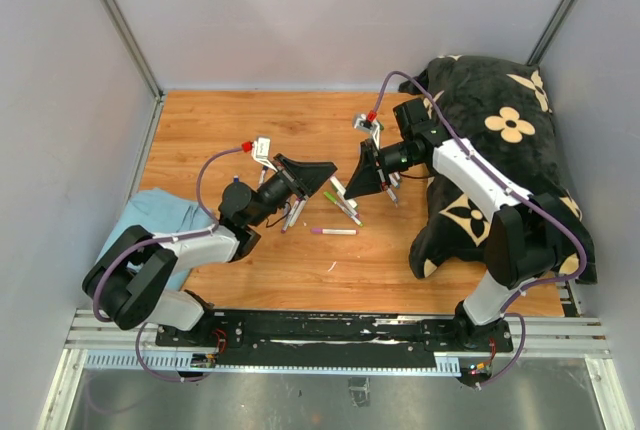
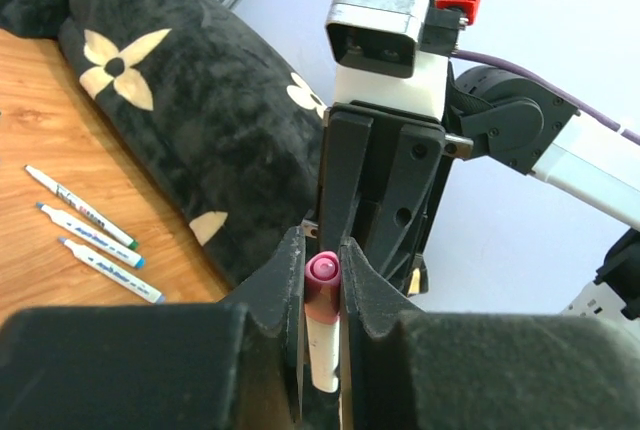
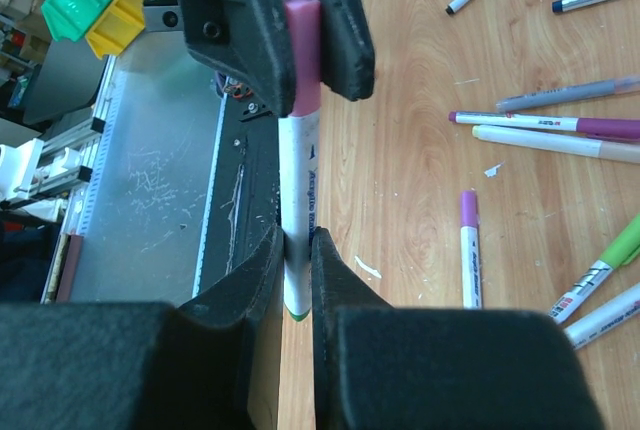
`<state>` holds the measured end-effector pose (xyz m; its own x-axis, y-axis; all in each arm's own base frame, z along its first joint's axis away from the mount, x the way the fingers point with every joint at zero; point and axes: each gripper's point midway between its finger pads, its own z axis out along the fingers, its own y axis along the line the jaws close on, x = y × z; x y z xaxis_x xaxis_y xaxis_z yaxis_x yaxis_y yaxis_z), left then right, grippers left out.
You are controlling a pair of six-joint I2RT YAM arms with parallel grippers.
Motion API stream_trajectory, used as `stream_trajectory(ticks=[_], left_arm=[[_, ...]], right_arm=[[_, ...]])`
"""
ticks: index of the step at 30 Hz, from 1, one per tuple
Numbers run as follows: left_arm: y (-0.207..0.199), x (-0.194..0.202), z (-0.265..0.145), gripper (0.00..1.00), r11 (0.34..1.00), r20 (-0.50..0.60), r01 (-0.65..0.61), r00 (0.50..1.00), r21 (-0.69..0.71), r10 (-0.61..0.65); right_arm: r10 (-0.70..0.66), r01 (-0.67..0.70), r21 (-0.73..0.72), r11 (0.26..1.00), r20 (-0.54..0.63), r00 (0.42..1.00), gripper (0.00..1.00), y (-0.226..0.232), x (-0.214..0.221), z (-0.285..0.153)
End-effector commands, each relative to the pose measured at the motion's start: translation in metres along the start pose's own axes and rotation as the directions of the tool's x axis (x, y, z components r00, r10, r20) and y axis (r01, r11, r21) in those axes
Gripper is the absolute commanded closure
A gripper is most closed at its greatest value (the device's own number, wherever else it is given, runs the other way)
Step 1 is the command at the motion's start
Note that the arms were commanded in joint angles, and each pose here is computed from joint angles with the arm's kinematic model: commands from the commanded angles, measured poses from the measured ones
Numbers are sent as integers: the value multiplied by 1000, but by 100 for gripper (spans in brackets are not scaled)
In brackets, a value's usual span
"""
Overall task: Open the pen caps
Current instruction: Open the pen cap from the pen.
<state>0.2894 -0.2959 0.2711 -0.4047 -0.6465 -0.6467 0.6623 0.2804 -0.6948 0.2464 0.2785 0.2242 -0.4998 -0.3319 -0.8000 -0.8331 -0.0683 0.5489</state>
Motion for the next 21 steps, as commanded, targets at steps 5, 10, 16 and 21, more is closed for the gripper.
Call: stream_trajectory(ticks=[5,10,16,21], left_arm=[[-10,-7,4,100,999,10,-24,1000,46,23],[-16,-10,3,100,997,29,-5,1000,76,3],[-19,-9,0,100,996,32,4,999,88,-7],[-18,-9,-1,100,996,34,6,999,92,-9]], right_arm=[[-14,14,-8,1000,-11,1000,81,9,3,3],[0,0,-54,999,1,1000,57,15,2,15],[-25,24,-64,998,-19,999,57,25,1,26],[-15,15,-59,998,-13,1000,61,26,-2,26]])
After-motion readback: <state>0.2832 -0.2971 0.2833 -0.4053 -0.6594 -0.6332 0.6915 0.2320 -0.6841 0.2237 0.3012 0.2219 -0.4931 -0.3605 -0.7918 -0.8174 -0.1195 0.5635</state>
